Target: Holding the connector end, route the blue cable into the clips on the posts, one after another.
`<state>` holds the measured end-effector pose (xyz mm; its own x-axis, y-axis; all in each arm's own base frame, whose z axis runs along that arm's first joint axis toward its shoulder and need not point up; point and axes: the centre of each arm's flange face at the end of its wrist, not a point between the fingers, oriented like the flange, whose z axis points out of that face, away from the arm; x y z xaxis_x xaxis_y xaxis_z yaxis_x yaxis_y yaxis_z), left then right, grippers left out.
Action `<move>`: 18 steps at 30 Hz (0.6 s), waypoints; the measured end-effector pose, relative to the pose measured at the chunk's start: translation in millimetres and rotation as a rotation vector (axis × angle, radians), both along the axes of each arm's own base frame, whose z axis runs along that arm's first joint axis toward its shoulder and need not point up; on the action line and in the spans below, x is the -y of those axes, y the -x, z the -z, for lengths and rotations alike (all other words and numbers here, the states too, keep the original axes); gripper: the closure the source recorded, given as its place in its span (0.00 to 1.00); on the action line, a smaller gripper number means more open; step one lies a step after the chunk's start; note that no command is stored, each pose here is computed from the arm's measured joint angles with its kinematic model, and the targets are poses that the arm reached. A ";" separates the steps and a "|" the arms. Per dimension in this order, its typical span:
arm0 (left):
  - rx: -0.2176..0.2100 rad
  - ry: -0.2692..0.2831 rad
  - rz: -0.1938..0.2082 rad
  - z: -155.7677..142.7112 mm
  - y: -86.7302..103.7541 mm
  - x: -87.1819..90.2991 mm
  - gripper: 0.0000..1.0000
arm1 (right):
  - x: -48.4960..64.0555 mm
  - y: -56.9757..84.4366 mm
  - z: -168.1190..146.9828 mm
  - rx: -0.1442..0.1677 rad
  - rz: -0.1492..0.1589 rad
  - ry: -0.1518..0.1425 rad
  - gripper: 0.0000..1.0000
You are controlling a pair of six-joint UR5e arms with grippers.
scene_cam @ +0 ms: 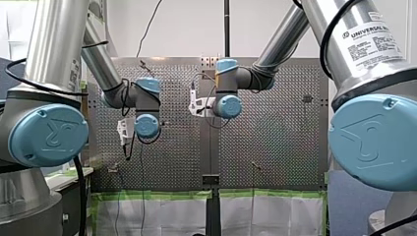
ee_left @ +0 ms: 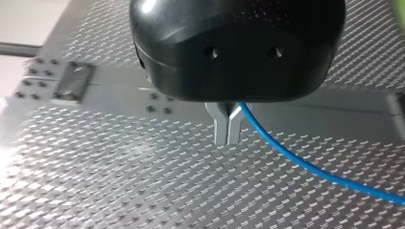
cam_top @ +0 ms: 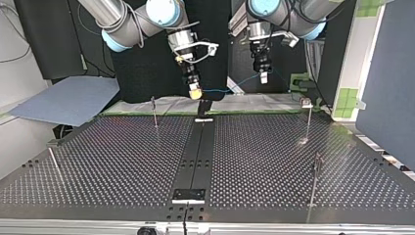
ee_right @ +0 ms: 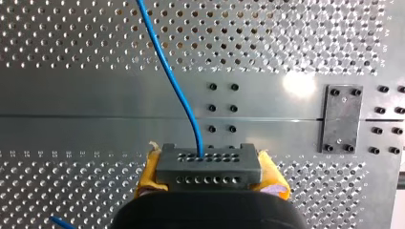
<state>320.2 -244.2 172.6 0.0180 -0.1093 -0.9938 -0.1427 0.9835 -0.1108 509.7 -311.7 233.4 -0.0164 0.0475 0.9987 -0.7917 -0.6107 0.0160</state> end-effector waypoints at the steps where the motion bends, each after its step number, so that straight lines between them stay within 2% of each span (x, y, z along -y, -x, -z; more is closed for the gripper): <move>1: 0.012 0.006 -0.007 -8.5 -5.0 -0.4 1.00 | -0.7 -0.8 0.1 0.004 -0.004 -0.003 1.00; 5: 0.048 0.023 -0.025 -34.7 -18.5 -1.9 1.00 | -0.5 -2.4 -0.4 0.018 -0.014 -0.010 1.00; 10: 0.094 0.043 -0.046 -70.6 -33.3 -5.1 1.00 | 3.8 -8.3 -9.2 0.035 -0.035 -0.003 1.00; 14: 0.132 0.059 -0.065 -100.3 -43.9 -10.3 1.00 | 9.8 -14.4 -20.5 0.050 -0.047 0.002 1.00; 18: 0.172 0.072 -0.080 -132.4 -55.4 -19.7 1.00 | 15.5 -23.4 -36.1 0.068 -0.073 0.009 1.00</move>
<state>375.6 -224.5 305.0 0.1980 -0.1710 -0.9652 -0.1932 0.9585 -0.2094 533.1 -327.3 269.5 -0.0884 0.0527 0.9947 -0.7444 -0.6670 -0.0308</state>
